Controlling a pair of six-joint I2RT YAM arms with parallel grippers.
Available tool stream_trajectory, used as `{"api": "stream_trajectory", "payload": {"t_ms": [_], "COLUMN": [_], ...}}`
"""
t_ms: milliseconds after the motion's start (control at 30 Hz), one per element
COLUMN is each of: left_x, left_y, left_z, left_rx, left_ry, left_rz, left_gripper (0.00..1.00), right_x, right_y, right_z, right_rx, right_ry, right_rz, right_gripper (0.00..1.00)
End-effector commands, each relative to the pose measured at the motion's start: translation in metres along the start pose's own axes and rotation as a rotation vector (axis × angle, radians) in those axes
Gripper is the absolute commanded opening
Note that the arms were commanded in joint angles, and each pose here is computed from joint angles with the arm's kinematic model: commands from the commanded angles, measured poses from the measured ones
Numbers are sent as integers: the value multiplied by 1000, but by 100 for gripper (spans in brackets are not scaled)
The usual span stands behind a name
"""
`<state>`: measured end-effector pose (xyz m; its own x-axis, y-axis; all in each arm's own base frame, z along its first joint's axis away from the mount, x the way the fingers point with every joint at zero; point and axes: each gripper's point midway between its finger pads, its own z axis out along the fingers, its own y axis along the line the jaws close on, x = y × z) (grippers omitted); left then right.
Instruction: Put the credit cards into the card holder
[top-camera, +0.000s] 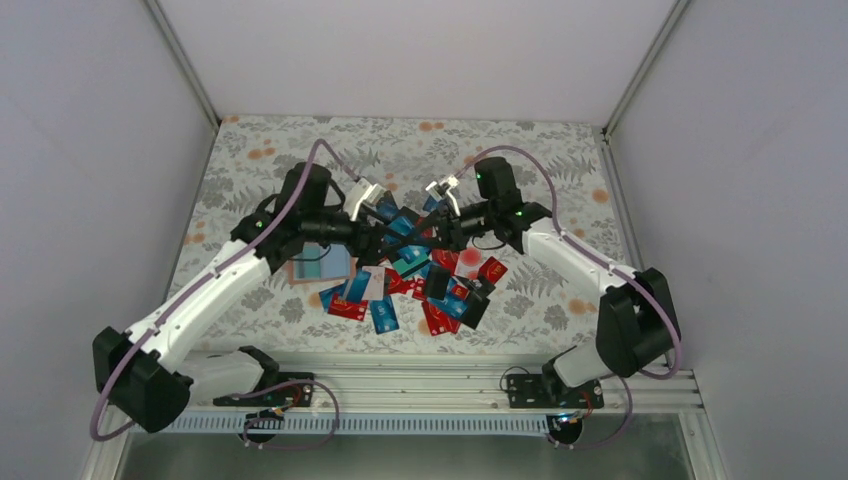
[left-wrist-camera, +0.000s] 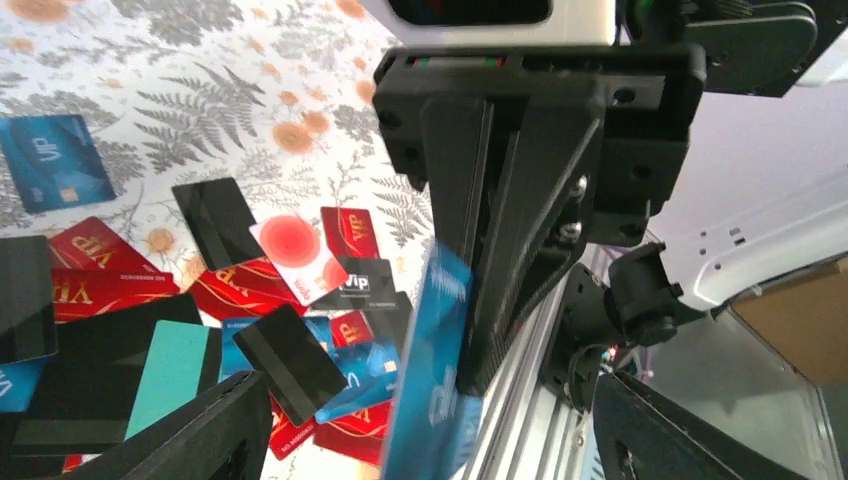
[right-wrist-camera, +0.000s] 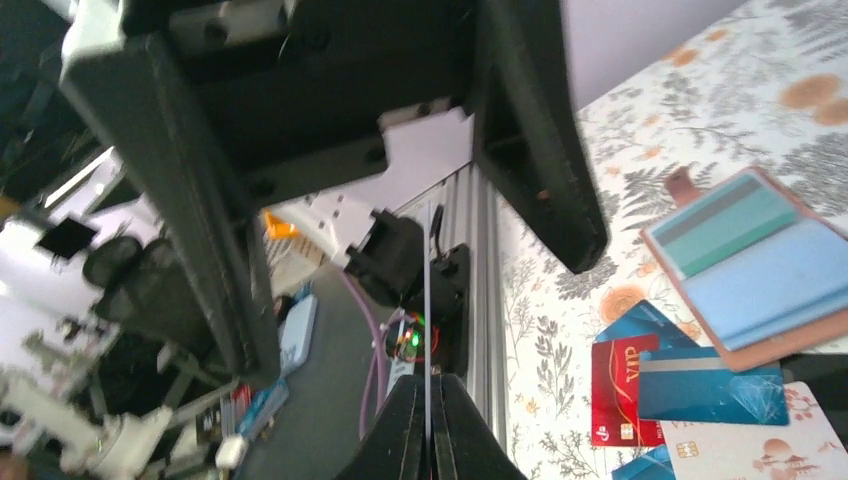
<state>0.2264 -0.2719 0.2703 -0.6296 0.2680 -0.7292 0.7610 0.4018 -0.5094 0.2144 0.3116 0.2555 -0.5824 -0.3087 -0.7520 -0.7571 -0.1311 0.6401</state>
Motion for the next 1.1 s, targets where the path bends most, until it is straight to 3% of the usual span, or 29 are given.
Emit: {"api": "stream_trajectory", "payload": {"t_ms": [0,200,500,733,867,1067], "left_x": [-28,-36,-52,-60,-61,-61], "left_y": [1,-5,-38,-43,-43,-44], "left_z": [-11,-29,-62,-67,-67,-65], "left_rx": [-23,18,95,117,121,137], "left_ry": [-228,-427,-570,-604,-604,-599], "left_rz": [-70,-122,-32,-43,-51,-56], "left_gripper": [81,81,59,44,41,22], "right_x": [-50,-81,-93,-97,-98,-98], "right_y": [11,31,57,72,79,82], "right_z": [-4,-7,-3,-2,-2,-1], "right_rx": [106,112,38,5,-4,-12], "right_ry": [-128,-233,-232,-234,-239,-243], "right_rz": [8,20,5,-20,-38,-43], "right_gripper": [4,4,4,4,4,4]}}
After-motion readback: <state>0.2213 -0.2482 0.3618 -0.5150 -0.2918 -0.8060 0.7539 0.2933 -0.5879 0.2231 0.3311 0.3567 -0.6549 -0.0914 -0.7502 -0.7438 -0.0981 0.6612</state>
